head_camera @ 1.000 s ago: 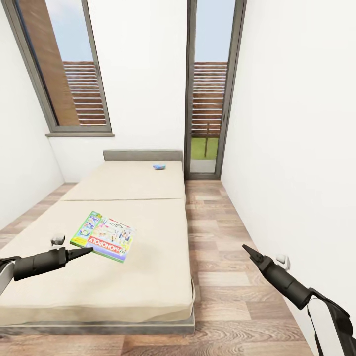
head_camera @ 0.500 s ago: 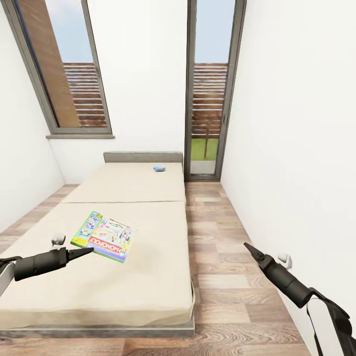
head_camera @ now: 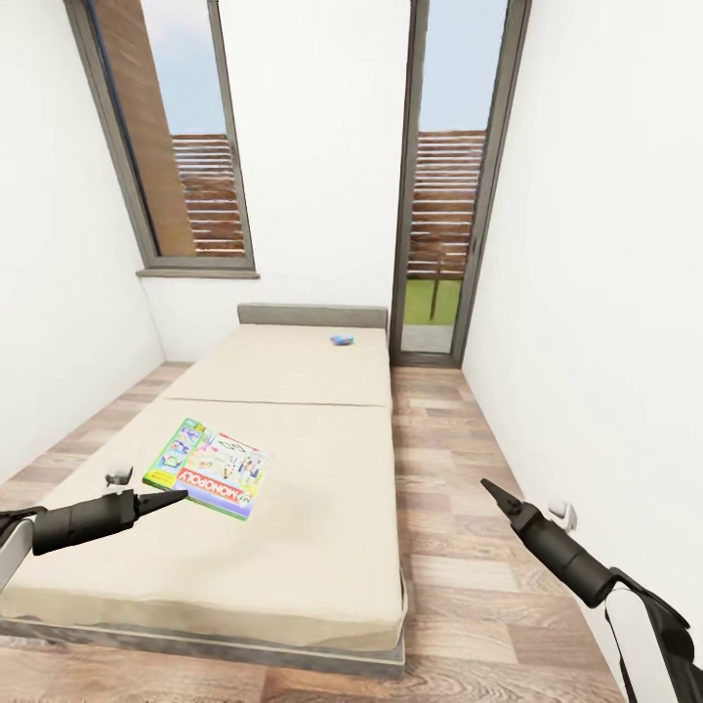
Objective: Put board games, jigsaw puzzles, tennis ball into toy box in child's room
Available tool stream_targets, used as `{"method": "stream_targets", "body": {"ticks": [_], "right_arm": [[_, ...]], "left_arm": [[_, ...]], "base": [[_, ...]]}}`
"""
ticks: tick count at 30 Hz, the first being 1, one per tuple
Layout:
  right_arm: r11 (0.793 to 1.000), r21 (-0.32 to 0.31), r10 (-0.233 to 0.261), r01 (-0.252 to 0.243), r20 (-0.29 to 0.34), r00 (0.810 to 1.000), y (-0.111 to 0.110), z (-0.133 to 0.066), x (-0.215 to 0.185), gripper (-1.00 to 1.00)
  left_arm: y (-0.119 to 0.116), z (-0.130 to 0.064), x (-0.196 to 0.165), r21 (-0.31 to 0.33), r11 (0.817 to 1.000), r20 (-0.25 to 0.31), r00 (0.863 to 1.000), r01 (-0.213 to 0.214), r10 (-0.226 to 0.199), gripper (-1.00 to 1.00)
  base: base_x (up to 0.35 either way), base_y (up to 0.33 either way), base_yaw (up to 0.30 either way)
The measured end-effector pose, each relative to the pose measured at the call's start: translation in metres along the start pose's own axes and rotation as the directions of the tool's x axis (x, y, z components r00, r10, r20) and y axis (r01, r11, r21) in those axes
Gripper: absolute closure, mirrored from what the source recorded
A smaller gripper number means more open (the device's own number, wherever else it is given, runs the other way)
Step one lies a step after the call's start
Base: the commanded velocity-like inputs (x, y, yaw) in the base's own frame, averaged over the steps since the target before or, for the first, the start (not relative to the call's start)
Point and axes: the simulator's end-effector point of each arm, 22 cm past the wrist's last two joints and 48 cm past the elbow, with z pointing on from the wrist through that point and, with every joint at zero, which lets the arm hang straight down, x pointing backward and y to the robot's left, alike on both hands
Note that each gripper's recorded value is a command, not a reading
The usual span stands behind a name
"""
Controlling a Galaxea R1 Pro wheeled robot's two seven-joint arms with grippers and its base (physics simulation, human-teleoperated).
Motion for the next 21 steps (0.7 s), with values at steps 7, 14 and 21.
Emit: {"method": "stream_targets", "body": {"ticks": [7,14,21], "right_arm": [[1.0,-0.009,-0.001,0.001,0.006,1.0,0.014,0.0,-0.008,-1.0],[1.0,-0.009,0.0,0.0,0.012,1.0,0.025,0.001,-0.014,-1.0],[1.0,-0.015,-0.001,0.002,0.013,1.0,0.036,0.0,-0.022,-1.0]], "left_arm": [[-0.011,-0.003,-0.009,0.002,1.0,0.002,1.0,-0.003,0.003,1.0],[-0.02,-0.006,-0.017,0.002,1.0,0.003,1.0,-0.004,0.004,1.0],[-0.029,-0.009,-0.025,0.002,1.0,0.003,1.0,-0.004,0.004,1.0]], "base": [[0.0,0.0,0.138],[0.0,0.0,0.124],[0.0,0.0,0.07]]}}
